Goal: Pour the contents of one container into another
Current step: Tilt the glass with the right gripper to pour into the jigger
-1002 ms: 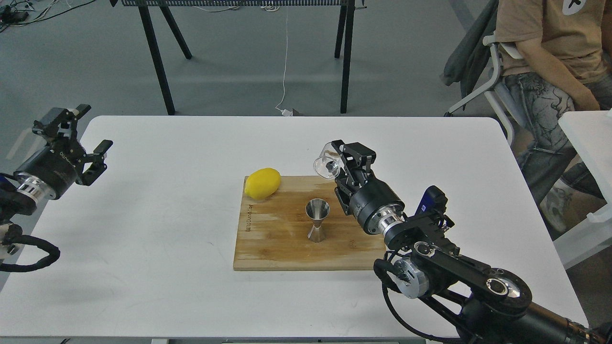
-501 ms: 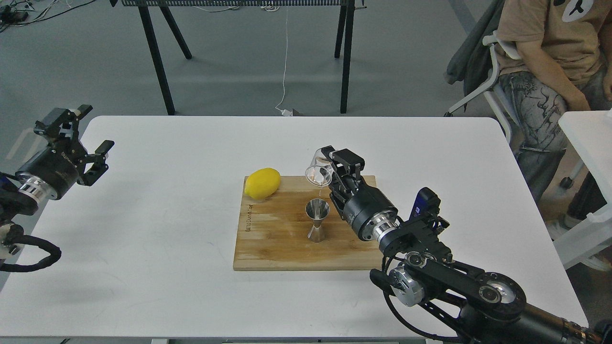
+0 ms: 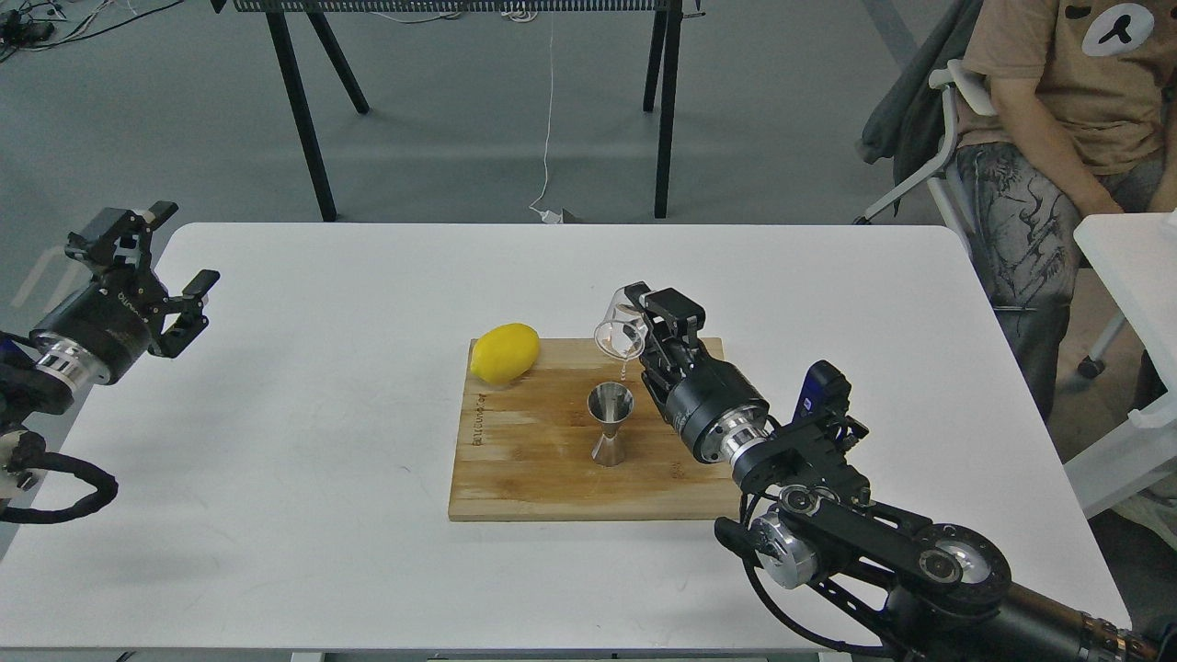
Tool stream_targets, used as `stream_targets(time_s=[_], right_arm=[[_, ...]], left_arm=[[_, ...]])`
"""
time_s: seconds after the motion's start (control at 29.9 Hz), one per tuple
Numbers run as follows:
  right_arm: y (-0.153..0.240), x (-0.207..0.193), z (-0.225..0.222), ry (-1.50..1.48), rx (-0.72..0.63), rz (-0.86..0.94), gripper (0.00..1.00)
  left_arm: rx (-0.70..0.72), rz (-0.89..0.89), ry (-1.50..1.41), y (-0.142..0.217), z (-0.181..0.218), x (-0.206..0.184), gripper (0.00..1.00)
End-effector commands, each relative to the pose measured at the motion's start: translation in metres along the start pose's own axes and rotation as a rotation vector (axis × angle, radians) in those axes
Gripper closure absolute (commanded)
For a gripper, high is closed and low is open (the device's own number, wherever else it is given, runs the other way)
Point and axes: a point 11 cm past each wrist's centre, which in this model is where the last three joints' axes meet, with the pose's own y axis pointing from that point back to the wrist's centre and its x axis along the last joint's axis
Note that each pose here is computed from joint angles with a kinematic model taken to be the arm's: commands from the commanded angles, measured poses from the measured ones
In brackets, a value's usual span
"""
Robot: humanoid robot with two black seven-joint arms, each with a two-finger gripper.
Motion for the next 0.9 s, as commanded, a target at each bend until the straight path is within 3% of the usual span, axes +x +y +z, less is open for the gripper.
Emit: stream_targets(time_s=[0.0,0.87], right_arm=[[-0.001,-0.005,0.004,0.02,-0.008,-0.018,0.6],[-0.002,-0.018,0.015,0.124,0.001,-0.054,0.61]], left_arm=[[0.005,0.014,-0.001,0.002,-0.002,0.004,0.05],[0.006,0.011,0.002,0.001,-0.003,0.002,0.05]])
